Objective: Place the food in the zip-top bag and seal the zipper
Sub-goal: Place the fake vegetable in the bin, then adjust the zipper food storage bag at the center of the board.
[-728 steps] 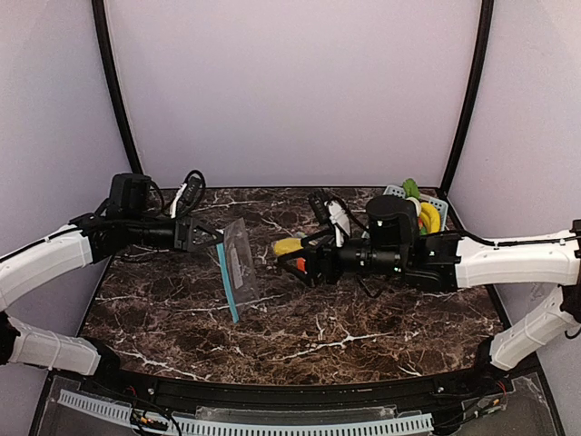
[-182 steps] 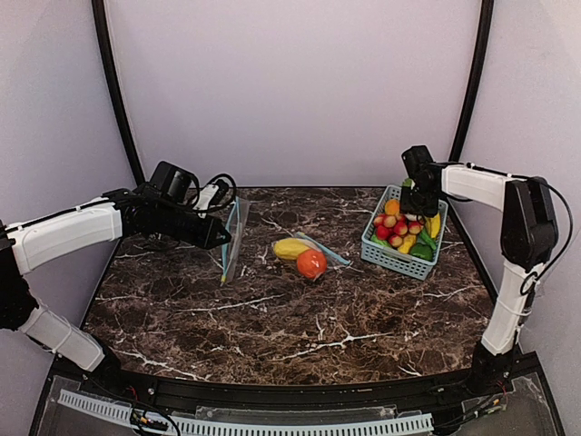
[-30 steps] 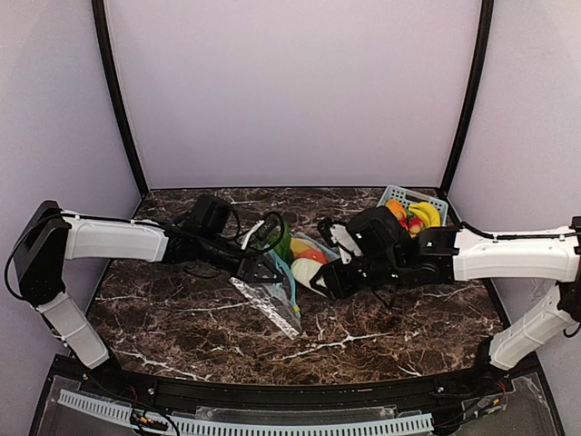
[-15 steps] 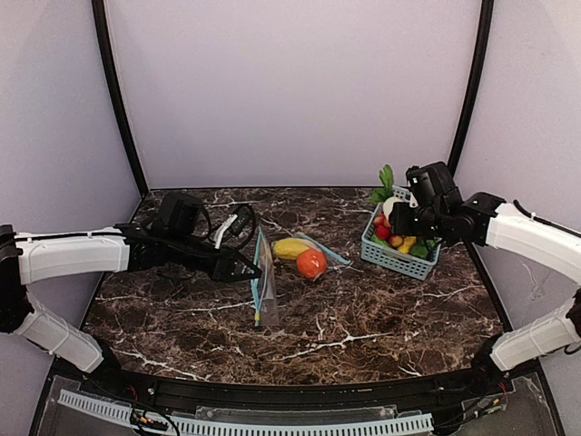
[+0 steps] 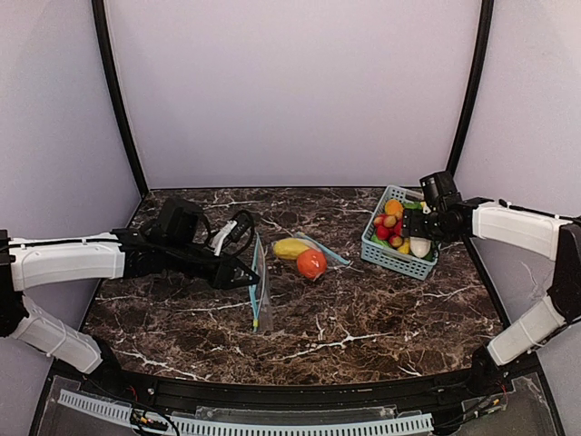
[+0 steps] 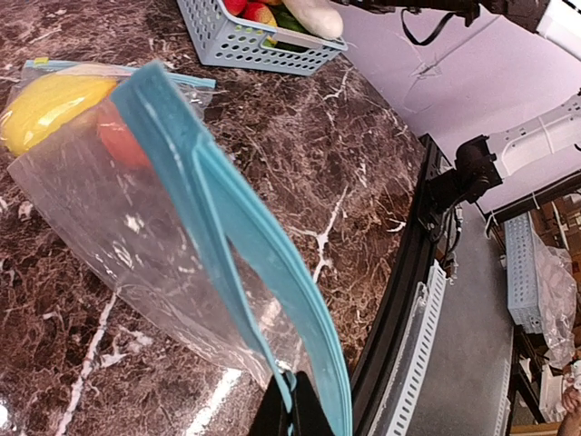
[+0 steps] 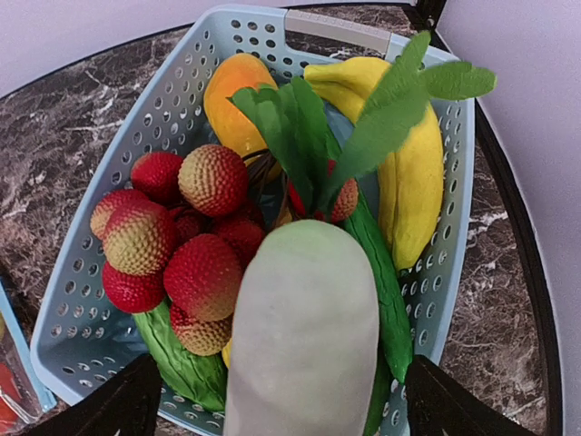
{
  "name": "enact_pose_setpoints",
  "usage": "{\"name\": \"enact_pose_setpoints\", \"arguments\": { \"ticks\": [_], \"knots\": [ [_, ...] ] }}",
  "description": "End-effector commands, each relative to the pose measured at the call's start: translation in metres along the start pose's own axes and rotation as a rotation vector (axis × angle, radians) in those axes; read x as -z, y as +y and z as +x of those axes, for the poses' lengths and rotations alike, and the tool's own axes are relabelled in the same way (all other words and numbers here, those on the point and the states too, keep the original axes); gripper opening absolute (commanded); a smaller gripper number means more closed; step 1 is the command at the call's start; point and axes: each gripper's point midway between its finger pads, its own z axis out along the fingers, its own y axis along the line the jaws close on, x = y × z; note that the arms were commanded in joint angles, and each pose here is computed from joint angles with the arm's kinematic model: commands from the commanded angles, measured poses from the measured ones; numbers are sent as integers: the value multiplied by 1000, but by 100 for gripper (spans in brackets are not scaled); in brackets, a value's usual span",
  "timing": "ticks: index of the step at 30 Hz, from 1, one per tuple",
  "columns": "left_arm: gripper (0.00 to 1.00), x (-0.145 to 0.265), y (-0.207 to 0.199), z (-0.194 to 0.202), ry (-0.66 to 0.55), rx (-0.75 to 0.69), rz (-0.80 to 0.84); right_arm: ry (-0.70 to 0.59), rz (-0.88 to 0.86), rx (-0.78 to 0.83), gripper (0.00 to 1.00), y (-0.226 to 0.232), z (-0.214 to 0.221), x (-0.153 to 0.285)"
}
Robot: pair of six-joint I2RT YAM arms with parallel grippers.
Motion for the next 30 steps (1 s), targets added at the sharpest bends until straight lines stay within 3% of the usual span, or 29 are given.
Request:
{"name": "enact_pose_setpoints", "arguments": {
  "ticks": [1,8,21,30],
  "knots": [
    [1,5,10,-1,-28,35,-93,-103,-52,-19,96,3,-32,32],
    [1,1,18,-15,-81,72,-175,-165,-219,-42,98,32,-40,94],
    [1,-5,16,-51,-226,126,-222,-74,-682,96,99,231,31,177],
    [1,-7,21,-50,-238,145,-249,-29,-780,239,98,314,76,200]
  ]
}}
